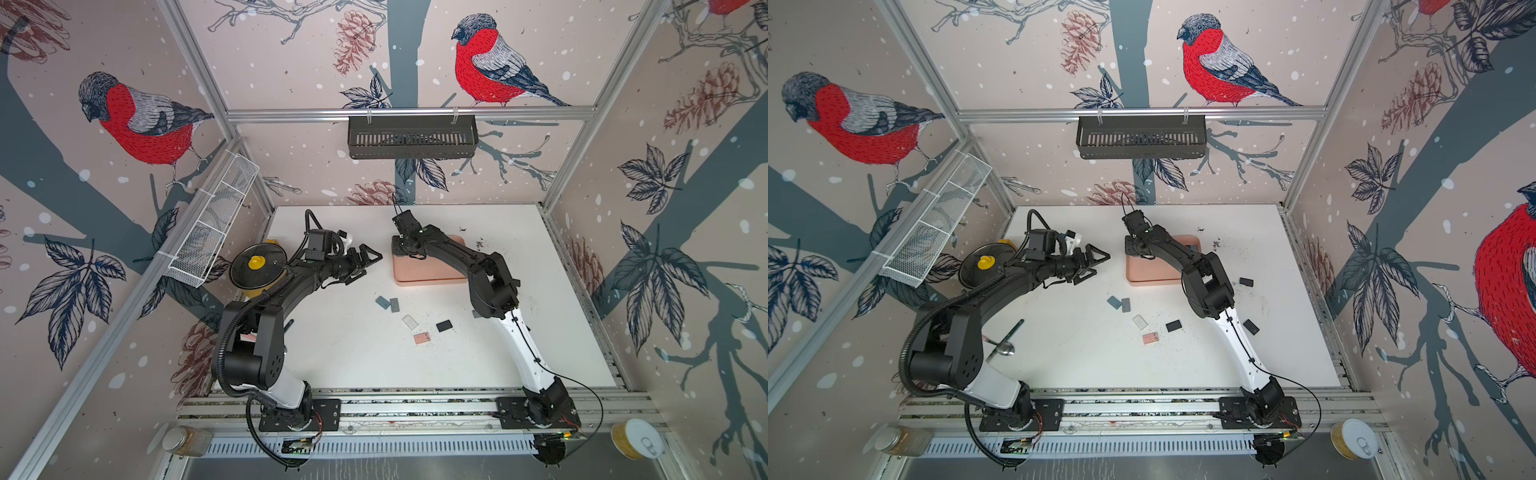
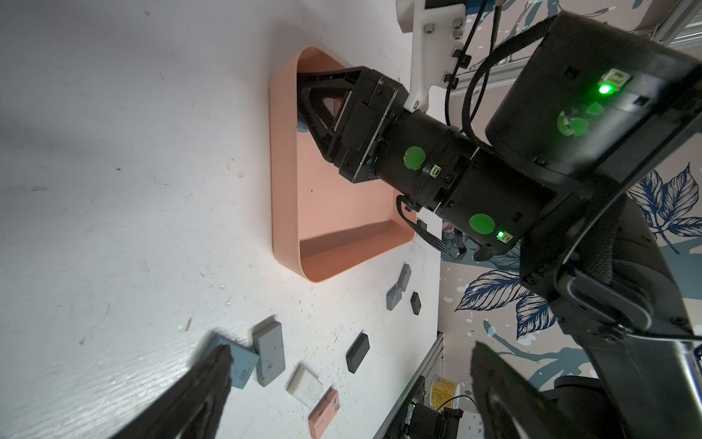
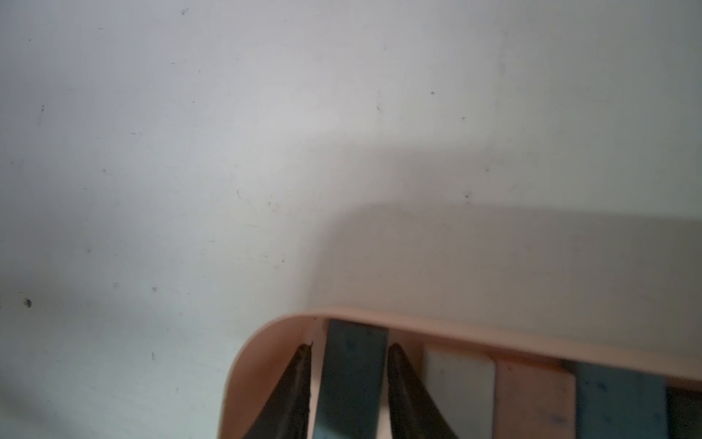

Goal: Put the eraser in the storage box
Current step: Place the eraser in the storage box.

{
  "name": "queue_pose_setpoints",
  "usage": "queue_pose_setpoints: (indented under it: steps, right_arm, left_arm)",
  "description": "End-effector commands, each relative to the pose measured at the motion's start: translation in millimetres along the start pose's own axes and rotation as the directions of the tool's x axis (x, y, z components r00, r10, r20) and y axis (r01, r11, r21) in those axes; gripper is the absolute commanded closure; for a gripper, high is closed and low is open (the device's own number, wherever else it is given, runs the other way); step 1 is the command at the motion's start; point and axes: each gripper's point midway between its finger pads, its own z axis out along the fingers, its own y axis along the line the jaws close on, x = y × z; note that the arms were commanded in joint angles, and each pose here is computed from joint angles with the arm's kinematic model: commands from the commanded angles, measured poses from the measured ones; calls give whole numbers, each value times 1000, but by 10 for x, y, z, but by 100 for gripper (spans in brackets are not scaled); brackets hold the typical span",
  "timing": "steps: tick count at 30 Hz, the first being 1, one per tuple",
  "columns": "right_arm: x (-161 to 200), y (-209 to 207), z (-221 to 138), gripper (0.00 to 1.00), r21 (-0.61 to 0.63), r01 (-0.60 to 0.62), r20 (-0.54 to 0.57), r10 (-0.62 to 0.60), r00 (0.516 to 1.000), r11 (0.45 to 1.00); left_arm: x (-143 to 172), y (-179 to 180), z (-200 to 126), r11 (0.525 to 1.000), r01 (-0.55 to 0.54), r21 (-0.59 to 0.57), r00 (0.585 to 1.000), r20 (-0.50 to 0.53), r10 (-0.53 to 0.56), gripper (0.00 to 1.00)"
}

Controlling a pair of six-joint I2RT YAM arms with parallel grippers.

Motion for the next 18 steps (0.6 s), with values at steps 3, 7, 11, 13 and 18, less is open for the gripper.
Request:
queue_pose_setpoints:
  steps: [3, 7, 11, 13, 18]
  right_arm:
    - [-56, 22, -18, 61, 2, 3, 15, -3, 1000, 1000]
    - [-107, 58, -76, 59, -6, 5, 25, -5, 1000, 1000]
    - [-187, 97, -177, 56, -14, 7, 44, -6, 999, 1000]
    - [-215, 103, -233, 55, -12, 10, 49, -10, 999, 1000]
    - [-306, 134, -410, 52, -17, 16, 69, -15, 998, 1000]
  left_arm:
    - [-28, -73, -14, 999, -21, 29, 1000, 8, 21, 3]
    - [-29, -75, -19, 999, -25, 29, 1000, 9, 25, 3]
    - [-31, -69, -15, 999, -25, 28, 1000, 7, 25, 3]
    - [-35, -77, -19, 999, -29, 28, 1000, 8, 29, 3]
    - [-40, -77, -31, 999, -39, 18, 999, 14, 39, 3]
